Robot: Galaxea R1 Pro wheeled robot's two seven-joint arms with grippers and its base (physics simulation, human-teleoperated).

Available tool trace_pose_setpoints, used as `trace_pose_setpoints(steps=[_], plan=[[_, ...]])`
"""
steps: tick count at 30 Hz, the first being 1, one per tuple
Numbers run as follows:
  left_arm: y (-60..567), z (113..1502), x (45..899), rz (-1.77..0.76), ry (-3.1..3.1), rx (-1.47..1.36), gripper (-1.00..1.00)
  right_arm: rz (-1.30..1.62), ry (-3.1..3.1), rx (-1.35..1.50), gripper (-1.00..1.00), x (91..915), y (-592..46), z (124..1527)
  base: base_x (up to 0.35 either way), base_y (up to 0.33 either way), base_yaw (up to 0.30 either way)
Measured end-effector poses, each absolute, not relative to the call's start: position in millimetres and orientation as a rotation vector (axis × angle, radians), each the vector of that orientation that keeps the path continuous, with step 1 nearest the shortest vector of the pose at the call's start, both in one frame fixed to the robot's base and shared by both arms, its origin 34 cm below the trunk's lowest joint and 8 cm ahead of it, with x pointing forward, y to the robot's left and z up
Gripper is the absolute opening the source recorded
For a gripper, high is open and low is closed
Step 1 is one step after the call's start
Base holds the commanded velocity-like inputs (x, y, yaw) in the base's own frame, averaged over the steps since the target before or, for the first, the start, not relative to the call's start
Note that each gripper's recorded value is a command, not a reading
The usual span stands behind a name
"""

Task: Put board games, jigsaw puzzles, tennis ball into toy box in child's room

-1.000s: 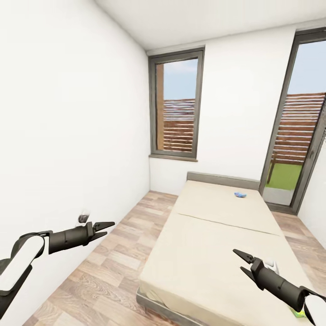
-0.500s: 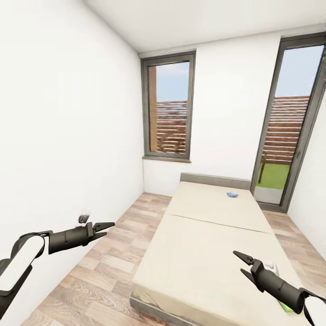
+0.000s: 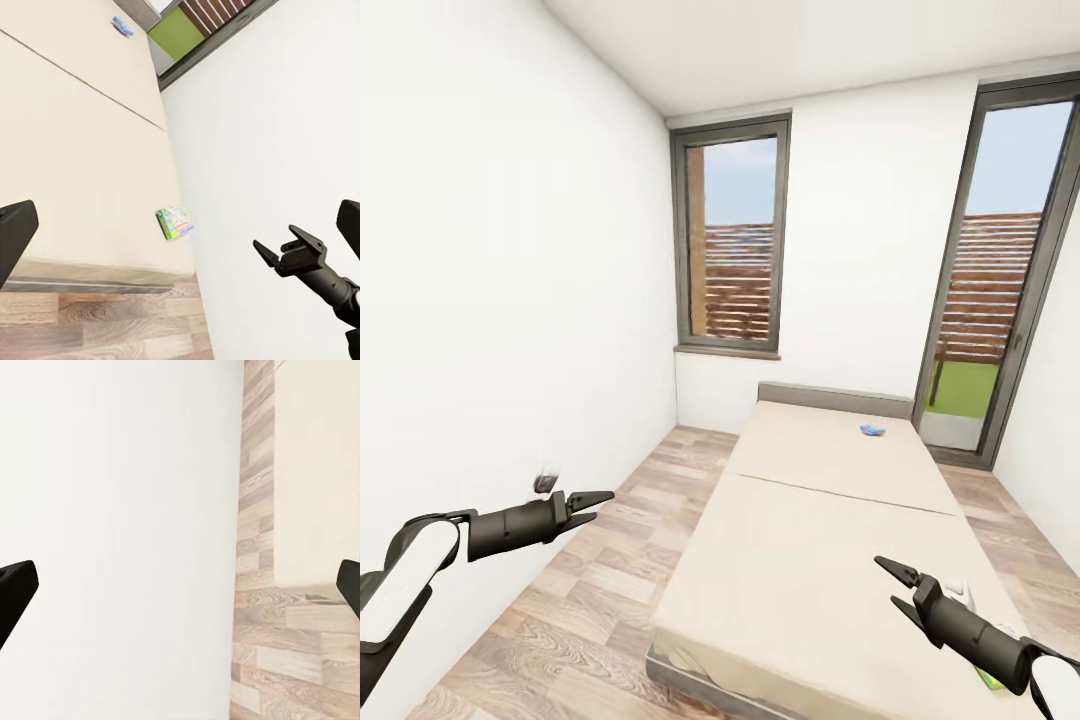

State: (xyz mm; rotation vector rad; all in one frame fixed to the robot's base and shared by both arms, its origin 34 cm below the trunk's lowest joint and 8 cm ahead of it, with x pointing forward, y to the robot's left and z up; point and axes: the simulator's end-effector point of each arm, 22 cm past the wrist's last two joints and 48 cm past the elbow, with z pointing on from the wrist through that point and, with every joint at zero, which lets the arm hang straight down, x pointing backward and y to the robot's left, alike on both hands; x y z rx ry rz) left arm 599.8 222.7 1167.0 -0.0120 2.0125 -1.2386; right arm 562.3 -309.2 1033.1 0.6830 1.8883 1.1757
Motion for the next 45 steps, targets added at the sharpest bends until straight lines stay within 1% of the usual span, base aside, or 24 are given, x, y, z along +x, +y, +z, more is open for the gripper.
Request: trace_pose_setpoints(steps=[8, 20, 35, 45], plan=[[221.6, 1167.1, 599.7, -1.241, 2.011, -0.012, 1.00, 1.177, 1.887, 0.683, 1.00, 562.3, -309.0, 1033.4, 0.000, 0.000, -0.010], [221.3, 1170.1, 598.7, -1.241, 2.006, -0.009, 1.00, 1.179, 1.880, 0.676, 1.00, 562.2, -309.1, 1037.4, 0.000, 0.000, -0.155], [220.5, 1170.4, 598.5, -1.241, 2.005, -0.007, 1.00, 1.179, 1.879, 0.675, 1.00, 562.3, -308.5, 1037.9, 0.000, 0.000, -0.017], [220.5, 1172.7, 597.9, -1.241, 2.001, -0.004, 1.00, 1.180, 1.878, 0.674, 1.00, 561.8, -308.6, 1038.8, 0.000, -0.028, -0.204]])
